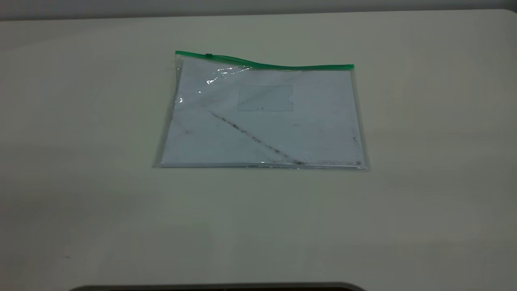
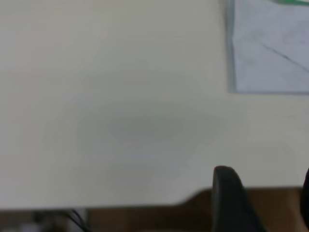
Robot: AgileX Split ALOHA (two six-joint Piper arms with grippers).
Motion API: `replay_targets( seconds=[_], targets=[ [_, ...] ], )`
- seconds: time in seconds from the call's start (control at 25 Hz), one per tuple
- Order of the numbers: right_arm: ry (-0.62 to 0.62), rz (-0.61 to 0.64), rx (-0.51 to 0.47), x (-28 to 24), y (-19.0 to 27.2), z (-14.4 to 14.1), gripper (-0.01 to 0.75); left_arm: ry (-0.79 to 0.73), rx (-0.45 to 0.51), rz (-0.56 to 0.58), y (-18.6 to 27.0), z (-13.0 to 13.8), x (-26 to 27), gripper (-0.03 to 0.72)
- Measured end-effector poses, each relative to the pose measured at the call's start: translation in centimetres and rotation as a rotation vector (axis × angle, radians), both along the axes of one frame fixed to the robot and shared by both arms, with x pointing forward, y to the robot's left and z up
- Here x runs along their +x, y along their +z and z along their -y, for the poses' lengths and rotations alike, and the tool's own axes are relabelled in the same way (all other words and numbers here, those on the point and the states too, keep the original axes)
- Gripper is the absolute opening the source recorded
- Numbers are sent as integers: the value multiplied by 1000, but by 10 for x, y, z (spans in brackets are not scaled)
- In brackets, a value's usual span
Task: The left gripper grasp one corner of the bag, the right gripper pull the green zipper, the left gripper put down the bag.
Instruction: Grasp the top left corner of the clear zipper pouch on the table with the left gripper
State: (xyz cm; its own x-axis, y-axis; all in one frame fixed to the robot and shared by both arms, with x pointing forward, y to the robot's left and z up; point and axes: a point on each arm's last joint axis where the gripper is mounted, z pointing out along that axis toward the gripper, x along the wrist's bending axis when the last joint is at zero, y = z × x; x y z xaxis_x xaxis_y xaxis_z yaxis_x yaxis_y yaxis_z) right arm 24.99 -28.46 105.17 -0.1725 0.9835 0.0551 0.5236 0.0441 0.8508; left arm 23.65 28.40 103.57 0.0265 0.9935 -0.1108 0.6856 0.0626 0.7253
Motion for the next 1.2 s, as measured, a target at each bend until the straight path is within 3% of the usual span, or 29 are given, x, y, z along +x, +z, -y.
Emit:
replay_targets(
  seconds=[0.2,0.44,0.64,1.04,1.2],
  targets=[
    [206,-69,-74,60,5,-13,442,-65,-36,-135,7,-1,46,416],
    [365,-174,-28,129,-18,-30,505,-118,16,-163,11,-10,114,517],
    [437,-232,-3,184,-45,-44,556,-122,1,-179,-10,-16,167,591],
    [669,-295,46,287,-88,-129,559,-132,-127,-319,-77,-21,266,590],
    [723,-360,139,315,-106,-158,559,-170,-156,-328,-98,-23,315,590]
  ],
)
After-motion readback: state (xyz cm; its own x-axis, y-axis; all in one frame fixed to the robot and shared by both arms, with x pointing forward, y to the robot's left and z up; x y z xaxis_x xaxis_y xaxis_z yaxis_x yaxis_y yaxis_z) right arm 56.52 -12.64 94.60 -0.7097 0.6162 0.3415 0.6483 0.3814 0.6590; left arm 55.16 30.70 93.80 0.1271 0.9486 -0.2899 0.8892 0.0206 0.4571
